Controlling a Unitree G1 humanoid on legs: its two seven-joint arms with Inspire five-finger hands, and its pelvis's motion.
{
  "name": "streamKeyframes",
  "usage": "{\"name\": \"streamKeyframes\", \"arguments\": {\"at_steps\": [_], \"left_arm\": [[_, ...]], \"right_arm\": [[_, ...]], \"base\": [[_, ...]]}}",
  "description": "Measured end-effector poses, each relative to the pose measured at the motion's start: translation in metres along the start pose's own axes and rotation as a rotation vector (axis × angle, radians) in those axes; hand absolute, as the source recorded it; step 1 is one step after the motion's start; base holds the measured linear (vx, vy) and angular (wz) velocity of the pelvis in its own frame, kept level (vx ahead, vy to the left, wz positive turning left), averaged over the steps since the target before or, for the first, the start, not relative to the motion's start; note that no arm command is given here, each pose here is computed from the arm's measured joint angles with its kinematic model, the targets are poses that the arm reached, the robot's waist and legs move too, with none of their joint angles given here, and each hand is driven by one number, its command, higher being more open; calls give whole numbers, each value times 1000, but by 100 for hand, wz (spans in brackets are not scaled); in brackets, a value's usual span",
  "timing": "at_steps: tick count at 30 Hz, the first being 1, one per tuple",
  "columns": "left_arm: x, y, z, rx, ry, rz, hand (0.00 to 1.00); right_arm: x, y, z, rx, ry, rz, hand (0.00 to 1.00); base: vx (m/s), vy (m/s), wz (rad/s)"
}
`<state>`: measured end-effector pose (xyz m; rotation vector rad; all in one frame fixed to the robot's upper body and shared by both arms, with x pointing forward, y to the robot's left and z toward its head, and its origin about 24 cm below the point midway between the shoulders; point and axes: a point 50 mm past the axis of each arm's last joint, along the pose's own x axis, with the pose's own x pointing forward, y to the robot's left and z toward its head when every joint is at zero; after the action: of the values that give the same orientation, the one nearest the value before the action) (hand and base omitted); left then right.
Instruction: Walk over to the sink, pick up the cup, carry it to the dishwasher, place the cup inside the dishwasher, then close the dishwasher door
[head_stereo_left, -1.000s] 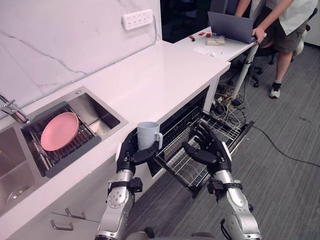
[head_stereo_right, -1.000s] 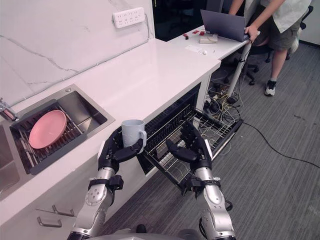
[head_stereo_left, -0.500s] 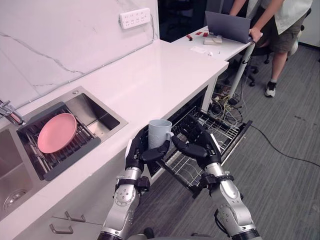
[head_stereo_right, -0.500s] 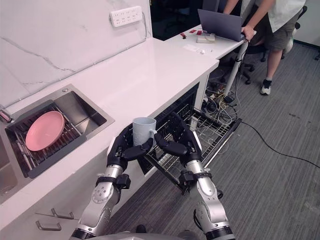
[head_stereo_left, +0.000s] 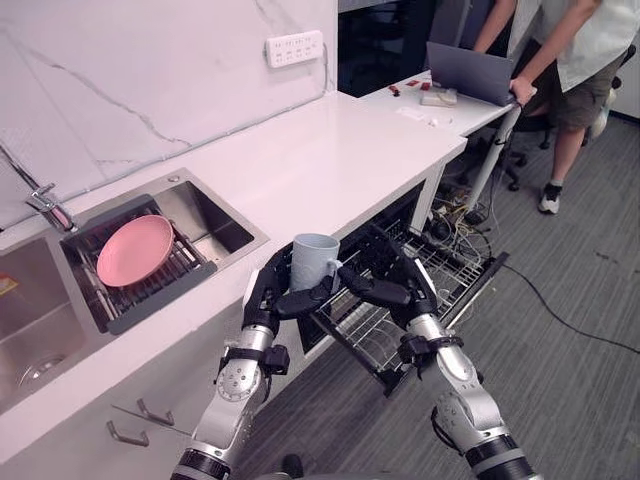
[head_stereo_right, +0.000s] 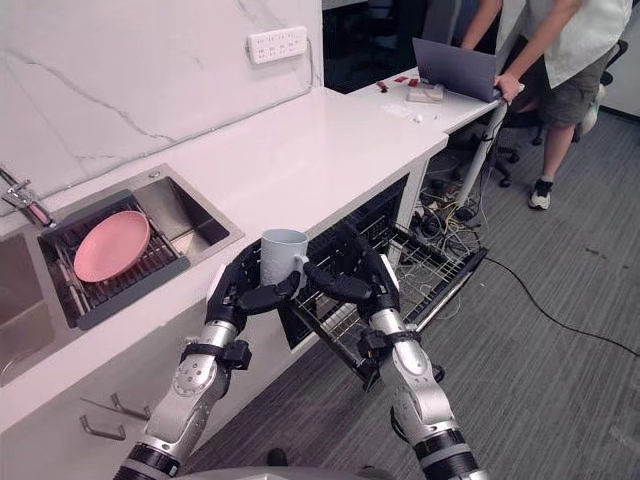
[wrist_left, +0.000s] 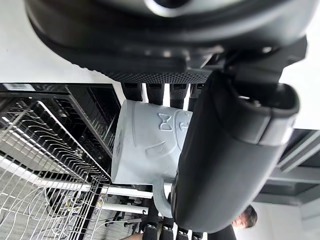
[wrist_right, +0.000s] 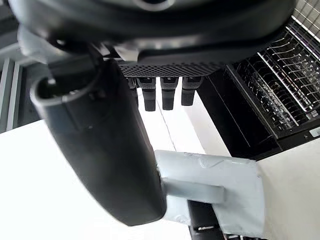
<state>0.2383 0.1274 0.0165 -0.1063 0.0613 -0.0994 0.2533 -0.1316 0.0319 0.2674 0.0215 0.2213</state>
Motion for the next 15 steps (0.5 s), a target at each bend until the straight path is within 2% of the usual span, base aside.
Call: {"name": "streamKeyframes", "arguments": {"at_steps": [8,15], "left_arm": [[-1,0,-12,-64,59,14,30],[-1,-11,-18,-93,83,7,30]], "right_arm": [[0,2,-2,-45,14,0,90],[2,22,-9,-30,24,47,90]], "base": [[0,0,0],[7,-2,-4]]}}
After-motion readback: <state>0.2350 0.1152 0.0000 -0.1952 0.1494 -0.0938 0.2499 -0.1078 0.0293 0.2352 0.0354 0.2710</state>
